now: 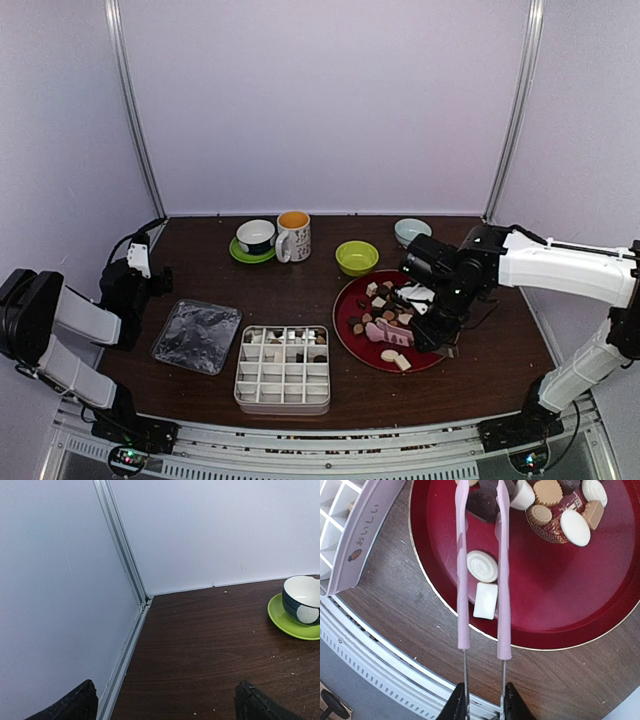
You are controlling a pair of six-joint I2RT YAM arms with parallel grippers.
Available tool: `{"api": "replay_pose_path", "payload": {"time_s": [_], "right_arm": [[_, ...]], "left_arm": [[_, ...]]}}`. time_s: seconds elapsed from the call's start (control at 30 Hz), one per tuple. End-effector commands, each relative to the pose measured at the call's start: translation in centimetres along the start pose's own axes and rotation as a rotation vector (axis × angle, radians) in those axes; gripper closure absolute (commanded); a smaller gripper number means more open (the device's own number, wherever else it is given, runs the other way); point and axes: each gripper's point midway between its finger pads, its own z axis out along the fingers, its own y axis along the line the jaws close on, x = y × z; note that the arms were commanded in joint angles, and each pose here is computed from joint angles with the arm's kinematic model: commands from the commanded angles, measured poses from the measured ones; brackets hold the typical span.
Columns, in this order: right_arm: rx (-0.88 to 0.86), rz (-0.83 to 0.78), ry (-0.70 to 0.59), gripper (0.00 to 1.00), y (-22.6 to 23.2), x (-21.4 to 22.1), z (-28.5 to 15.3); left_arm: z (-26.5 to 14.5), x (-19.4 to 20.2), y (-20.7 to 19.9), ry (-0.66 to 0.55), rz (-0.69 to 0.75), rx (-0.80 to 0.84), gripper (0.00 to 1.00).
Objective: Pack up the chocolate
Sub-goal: Pick up the fake chocolate from the plate.
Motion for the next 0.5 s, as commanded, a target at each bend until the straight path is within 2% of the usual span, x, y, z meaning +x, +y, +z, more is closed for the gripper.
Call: {"api": "replay_pose_path", "payload": {"time_s": [0.0, 0.47], "right_arm": [[-0.002, -0.003, -0.096, 0.77, 0.14, -1.24, -2.4], [-0.032, 0.025, -0.119, 0.78, 0.38, -0.91, -2.49]], "left_arm": [[0.3, -1.24, 0.63, -0.039, -0.011, -0.022, 0.02], [0.3, -1.23, 0.66, -0.038, -0.011, -0.023, 0.02]]}}
